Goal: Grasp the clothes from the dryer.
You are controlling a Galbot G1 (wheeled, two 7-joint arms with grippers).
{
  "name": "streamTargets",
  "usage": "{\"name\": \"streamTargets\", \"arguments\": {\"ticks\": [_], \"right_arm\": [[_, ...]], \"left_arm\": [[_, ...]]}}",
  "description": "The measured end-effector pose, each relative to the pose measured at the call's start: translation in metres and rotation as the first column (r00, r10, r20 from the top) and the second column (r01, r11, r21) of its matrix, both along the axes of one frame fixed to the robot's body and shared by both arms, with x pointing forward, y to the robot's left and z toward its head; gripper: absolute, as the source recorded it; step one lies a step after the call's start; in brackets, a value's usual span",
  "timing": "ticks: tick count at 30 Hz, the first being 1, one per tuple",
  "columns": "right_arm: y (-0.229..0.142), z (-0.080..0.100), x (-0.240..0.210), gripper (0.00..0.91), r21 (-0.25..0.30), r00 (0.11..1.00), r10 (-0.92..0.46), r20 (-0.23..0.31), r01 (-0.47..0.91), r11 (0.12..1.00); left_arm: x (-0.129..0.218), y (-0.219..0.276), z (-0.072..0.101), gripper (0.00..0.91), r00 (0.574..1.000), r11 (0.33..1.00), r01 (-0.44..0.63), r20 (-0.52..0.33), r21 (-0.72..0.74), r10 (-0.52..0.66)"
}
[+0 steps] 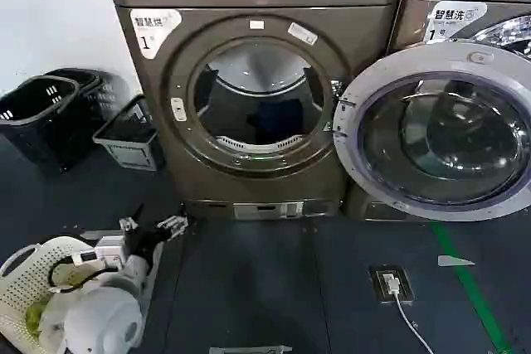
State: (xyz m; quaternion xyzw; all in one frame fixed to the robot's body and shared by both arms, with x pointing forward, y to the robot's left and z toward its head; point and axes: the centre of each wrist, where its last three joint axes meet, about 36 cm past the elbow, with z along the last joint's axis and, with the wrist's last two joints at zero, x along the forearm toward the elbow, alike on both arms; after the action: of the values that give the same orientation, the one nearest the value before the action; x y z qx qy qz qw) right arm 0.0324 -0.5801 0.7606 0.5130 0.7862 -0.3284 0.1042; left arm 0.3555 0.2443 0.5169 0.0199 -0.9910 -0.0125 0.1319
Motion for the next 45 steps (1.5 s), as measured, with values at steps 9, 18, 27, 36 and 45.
{"name": "streamTargets", "arguments": {"ticks": [9, 18, 27, 36, 45], "right_arm": [[-0.0004, -0.0005, -0.0012, 0.907, -0.013, 0.999, 0.025, 0.021, -0.024, 1.0], [0.0006, 0.0023, -0.0019, 0.907, -0.026, 0.999, 0.042, 0.031, -0.041, 0.999], [0.0027, 0.0053, -0.003, 0.907, -0.036, 0.998, 0.049, 0.032, -0.048, 0.998], [0.0039, 0.0069, -0.003, 0.907, -0.038, 0.998, 0.059, 0.033, -0.058, 0.998], [0.0033, 0.0046, -0.002, 0.907, -0.035, 0.997, 0.066, 0.037, -0.064, 0.997]], "left_arm": [[-0.0011, -0.0003, 0.0016, 0.907, 1.0, 1.0, 0.007, 0.001, 0.001, -0.007], [-0.0013, -0.0015, 0.0035, 0.907, 1.0, 1.0, 0.017, 0.003, 0.002, -0.017], [-0.0024, -0.0034, 0.0036, 0.907, 1.0, 1.0, 0.022, 0.004, -0.004, -0.022], [-0.0044, -0.004, 0.005, 0.907, 1.0, 1.0, 0.028, 0.005, -0.003, -0.028], [-0.0062, -0.0018, 0.0064, 0.907, 1.0, 1.0, 0.022, 0.005, -0.003, -0.022]]}}
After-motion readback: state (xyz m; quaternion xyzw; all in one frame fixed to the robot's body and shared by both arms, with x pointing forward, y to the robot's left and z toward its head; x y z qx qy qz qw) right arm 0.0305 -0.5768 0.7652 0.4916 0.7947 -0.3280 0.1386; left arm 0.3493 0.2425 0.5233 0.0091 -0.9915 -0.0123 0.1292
